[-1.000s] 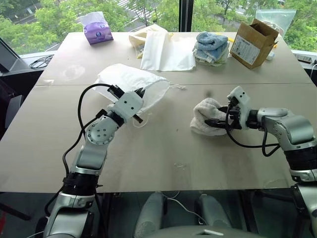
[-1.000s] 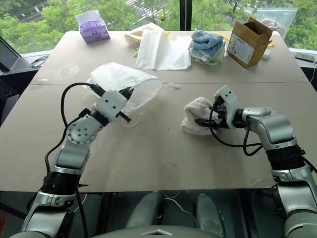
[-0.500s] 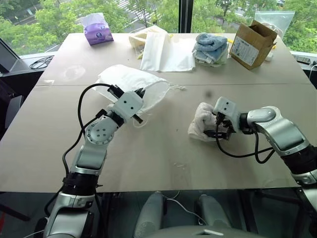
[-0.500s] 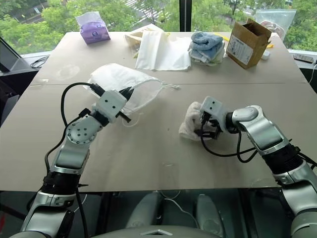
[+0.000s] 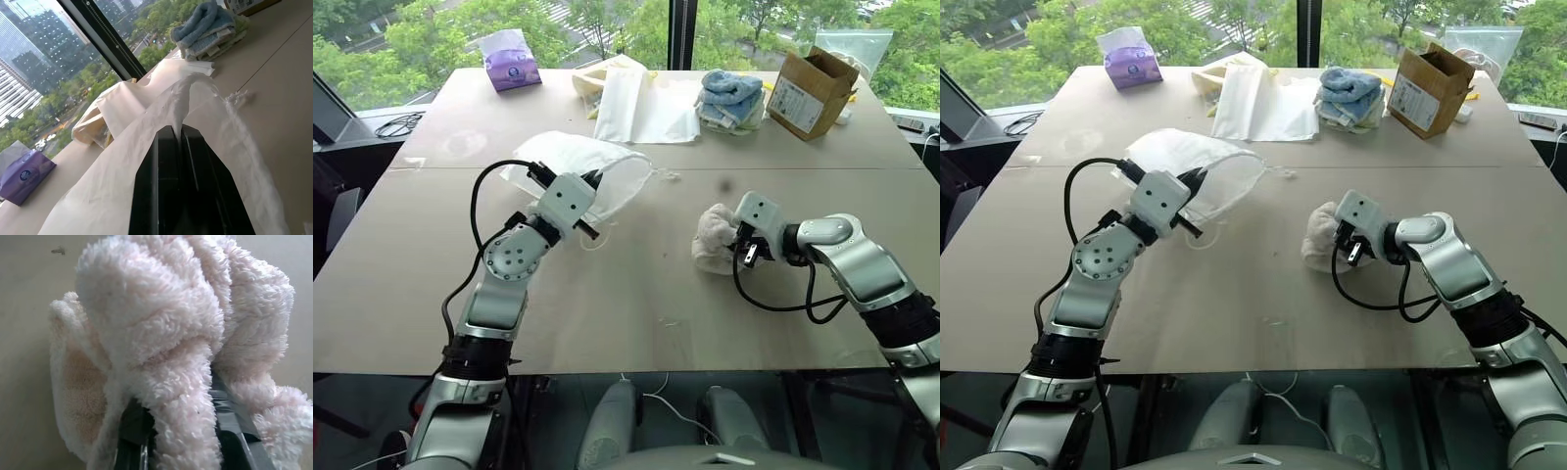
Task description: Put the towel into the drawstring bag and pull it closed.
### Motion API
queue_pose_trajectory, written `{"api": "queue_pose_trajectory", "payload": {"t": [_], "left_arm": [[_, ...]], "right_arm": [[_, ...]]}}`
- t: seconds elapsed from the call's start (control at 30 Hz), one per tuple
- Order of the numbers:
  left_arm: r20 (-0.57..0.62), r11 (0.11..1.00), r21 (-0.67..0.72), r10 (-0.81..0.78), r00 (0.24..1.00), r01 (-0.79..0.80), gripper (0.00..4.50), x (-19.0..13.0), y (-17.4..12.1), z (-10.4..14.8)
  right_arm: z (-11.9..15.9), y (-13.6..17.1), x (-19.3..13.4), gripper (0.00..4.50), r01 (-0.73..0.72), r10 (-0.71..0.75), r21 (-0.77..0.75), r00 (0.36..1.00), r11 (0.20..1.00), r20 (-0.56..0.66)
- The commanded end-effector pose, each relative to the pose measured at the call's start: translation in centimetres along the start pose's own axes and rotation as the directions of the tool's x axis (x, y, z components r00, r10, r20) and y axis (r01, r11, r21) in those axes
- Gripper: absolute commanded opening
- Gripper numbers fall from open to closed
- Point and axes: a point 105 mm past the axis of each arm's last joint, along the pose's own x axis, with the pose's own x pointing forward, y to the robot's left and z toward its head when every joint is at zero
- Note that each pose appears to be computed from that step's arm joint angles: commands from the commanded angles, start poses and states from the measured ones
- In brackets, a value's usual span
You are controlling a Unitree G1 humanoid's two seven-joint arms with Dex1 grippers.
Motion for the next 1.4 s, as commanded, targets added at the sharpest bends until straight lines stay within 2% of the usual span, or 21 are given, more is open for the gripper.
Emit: {"api": "queue_pose_trajectory", "payload": {"t": [0.03, 0.2, 0.33, 0.5, 0.63, 0.7, 0.87, 1.07, 1.13, 1.27, 1.4], "left_arm": [[0.048, 0.999, -0.039, 0.018, 0.999, -0.016, 0.0, 0.2, 0.9, 1.2], [0.107, 0.988, -0.149, -0.017, 0.994, 0.033, 0.0, 0.4, 0.6, 2.3], [0.16, 0.973, -0.208, -0.063, 0.985, 0.096, 0.0, 0.4, 0.2, 3.3], [0.217, 0.951, -0.263, -0.104, 0.971, 0.161, 0.0, 0.4, -0.3, 4.4], [0.26, 0.926, -0.334, -0.091, 0.961, 0.178, 0.0, 0.5, -0.1, 5.5], [0.274, 0.916, -0.353, -0.091, 0.958, 0.188, 0.0, 0.6, 0.0, 5.8], [0.295, 0.899, -0.319, -0.208, 0.932, 0.301, 0.0, -0.2, -1.6, 6.3], [0.287, 0.897, -0.296, -0.245, 0.926, 0.329, 0.0, -0.4, -2.0, 6.1], [0.305, 0.883, -0.298, -0.272, 0.913, 0.362, 0.0, -0.7, -2.5, 6.4], [0.332, 0.833, -0.295, -0.37, 0.868, 0.468, 0.0, -1.6, -4.5, 6.8], [0.338, 0.798, -0.295, -0.428, 0.838, 0.526, 0.0, -2.0, -5.7, 6.9]], "right_arm": [[1.2, 0.6, 0.3, 0.0, -0.026, 0.023, 0.062, 0.999, 0.998, 0.04], [9.5, 1.0, -0.7, 0.0, -0.077, 0.047, 0.083, 0.948, 0.994, 0.314], [12.3, 1.2, -1.2, 0.0, -0.085, 0.037, 0.1, 0.912, 0.991, 0.408], [12.2, 0.8, 0.4, 0.0, -0.014, -0.025, 0.095, 0.919, 0.995, 0.394], [11.7, 1.7, 1.4, 0.0, -0.026, 0.0, 0.064, 0.926, 0.998, 0.378], [11.4, 2.6, 1.7, 0.0, -0.053, 0.05, -0.002, 0.932, 0.999, 0.36], [11.3, 3.8, 1.8, 0.0, -0.101, 0.124, -0.086, 0.93, 0.991, 0.345], [11.7, 4.6, 1.4, 0.0, -0.132, 0.182, -0.161, 0.916, 0.978, 0.357], [11.8, 3.3, 1.6, 0.0, -0.081, 0.11, -0.094, 0.925, 0.992, 0.363], [11.8, 0.2, 2.2, 0.0, -0.011, -0.062, 0.188, 0.925, 0.982, 0.375], [12.8, 0.5, 2.8, 0.0, -0.092, -0.088, 0.394, 0.905, 0.915, 0.417]]}}
